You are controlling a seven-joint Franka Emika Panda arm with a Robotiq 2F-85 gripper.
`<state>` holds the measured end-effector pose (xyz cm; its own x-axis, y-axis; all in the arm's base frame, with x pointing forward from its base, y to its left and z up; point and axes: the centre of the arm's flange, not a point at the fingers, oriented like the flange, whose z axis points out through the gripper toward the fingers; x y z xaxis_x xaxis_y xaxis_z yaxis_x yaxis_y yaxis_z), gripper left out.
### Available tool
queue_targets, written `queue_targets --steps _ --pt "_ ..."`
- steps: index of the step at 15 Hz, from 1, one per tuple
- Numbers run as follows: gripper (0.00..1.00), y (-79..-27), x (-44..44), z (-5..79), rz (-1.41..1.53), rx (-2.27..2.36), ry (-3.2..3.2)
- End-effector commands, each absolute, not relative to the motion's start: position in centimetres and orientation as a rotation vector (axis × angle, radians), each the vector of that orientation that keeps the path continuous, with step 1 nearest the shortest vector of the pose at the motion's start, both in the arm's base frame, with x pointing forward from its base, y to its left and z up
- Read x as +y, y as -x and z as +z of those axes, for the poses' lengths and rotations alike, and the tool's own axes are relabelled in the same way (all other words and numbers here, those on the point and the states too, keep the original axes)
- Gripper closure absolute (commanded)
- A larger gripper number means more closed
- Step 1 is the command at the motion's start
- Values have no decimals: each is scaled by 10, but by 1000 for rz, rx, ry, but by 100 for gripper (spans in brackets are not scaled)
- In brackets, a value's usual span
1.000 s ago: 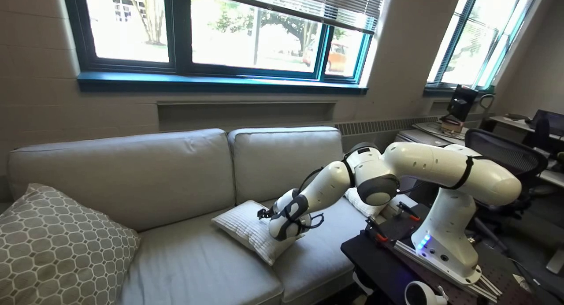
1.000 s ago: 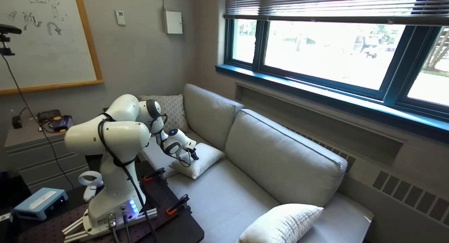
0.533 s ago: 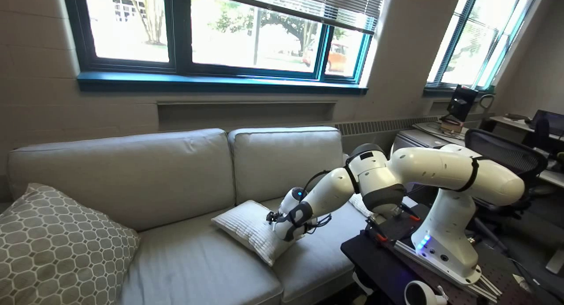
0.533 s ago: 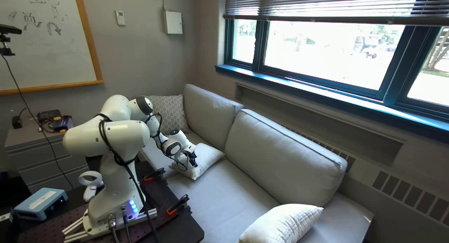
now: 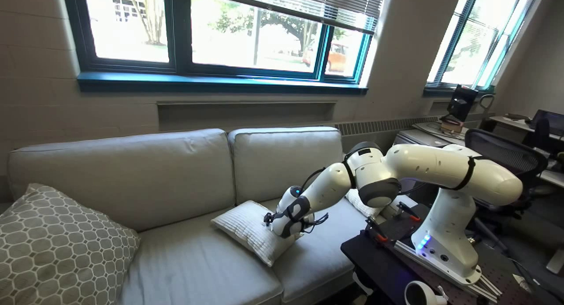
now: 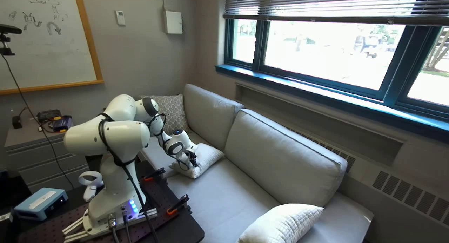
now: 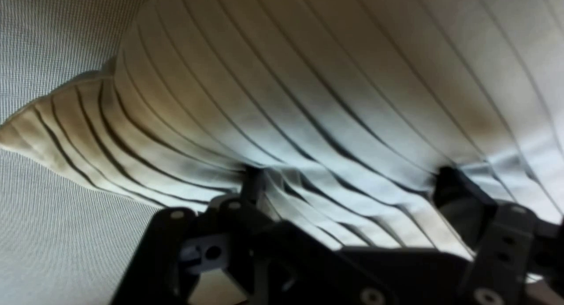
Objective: Pick up the pillow and lean it against the handle of the couch, pick up the second pillow and lean it against the first pillow
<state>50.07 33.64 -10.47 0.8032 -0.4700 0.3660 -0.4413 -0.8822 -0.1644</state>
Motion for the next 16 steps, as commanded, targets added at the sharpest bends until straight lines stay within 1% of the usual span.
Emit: queue_targets --steps 1,7,16 --pt "0 -508 345 -108 -618 861 2804" --pt "0 -515 319 -84 -604 1286 2588" --pt "0 -500 267 -34 -664 1747 2138"
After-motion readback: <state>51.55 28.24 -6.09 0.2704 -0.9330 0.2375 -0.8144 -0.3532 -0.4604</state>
